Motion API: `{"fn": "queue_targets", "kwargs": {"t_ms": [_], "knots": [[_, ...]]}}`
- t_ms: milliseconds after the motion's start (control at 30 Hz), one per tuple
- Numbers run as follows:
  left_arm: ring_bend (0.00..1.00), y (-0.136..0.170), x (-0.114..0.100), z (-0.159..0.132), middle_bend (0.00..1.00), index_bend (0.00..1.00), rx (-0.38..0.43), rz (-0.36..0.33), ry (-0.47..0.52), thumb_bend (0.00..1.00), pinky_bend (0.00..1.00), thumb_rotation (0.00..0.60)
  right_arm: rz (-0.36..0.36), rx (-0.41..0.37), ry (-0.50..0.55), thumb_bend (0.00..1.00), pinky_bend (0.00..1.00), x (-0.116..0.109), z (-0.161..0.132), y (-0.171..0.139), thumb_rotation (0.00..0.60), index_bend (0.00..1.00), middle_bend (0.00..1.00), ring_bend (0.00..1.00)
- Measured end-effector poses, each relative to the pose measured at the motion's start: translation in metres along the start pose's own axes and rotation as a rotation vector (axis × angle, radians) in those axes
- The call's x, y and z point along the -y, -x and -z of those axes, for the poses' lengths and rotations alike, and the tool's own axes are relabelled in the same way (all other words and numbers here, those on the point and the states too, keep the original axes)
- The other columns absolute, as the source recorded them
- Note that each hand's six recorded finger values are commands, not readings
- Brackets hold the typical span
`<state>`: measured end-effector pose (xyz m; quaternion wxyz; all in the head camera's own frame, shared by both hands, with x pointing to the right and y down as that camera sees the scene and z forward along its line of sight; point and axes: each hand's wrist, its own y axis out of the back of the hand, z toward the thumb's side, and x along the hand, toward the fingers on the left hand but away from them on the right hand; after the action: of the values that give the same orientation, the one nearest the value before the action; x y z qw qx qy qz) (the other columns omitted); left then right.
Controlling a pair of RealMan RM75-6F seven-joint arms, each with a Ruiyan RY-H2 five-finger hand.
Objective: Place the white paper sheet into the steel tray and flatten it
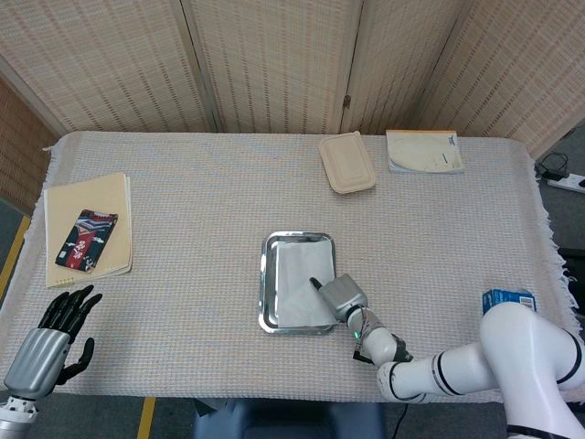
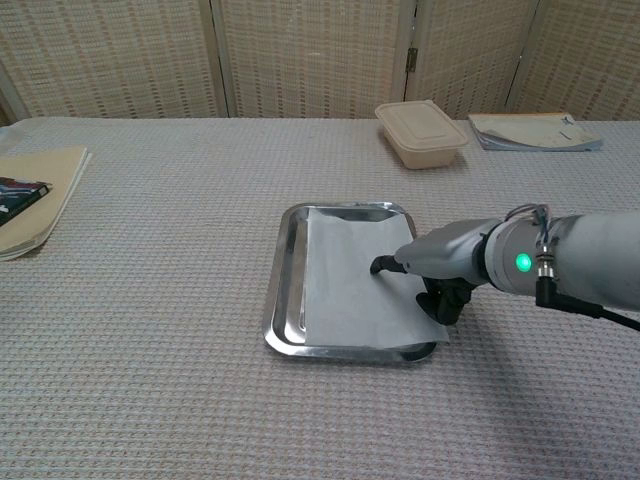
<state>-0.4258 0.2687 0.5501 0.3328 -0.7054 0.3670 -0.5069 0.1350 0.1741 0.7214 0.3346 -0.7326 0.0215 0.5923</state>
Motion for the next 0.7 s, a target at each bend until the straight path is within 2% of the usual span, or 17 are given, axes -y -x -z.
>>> {"fn": "queue_targets", "kwargs": {"t_ms": [267,400,567,700], "knots": [[0.00,0.000,0.001,0.000,0.00,0.00,0.001,0.002,0.000,0.67,0.00,0.600,0.083,-0.060,0.047,0.87,0.97,-0.015,-0.007,-0.005,0.600,0.00,0.97,1.00],[0.00,0.000,0.000,0.000,0.00,0.00,0.002,-0.001,0.000,0.67,0.00,0.600,0.112,-0.089,0.064,0.87,0.97,-0.022,-0.003,-0.017,0.600,0.00,0.97,1.00],[0.00,0.000,0.001,-0.001,0.00,0.00,0.003,-0.002,-0.004,0.67,0.00,0.600,0.096,-0.112,0.053,0.87,0.97,-0.017,0.010,-0.044,0.600,0.00,0.97,1.00],[0.00,-0.001,0.003,0.000,0.00,0.00,-0.002,0.005,-0.015,0.67,0.00,0.600,0.057,-0.114,0.021,0.87,0.97,-0.004,0.030,-0.072,0.600,0.00,0.97,1.00]]}}
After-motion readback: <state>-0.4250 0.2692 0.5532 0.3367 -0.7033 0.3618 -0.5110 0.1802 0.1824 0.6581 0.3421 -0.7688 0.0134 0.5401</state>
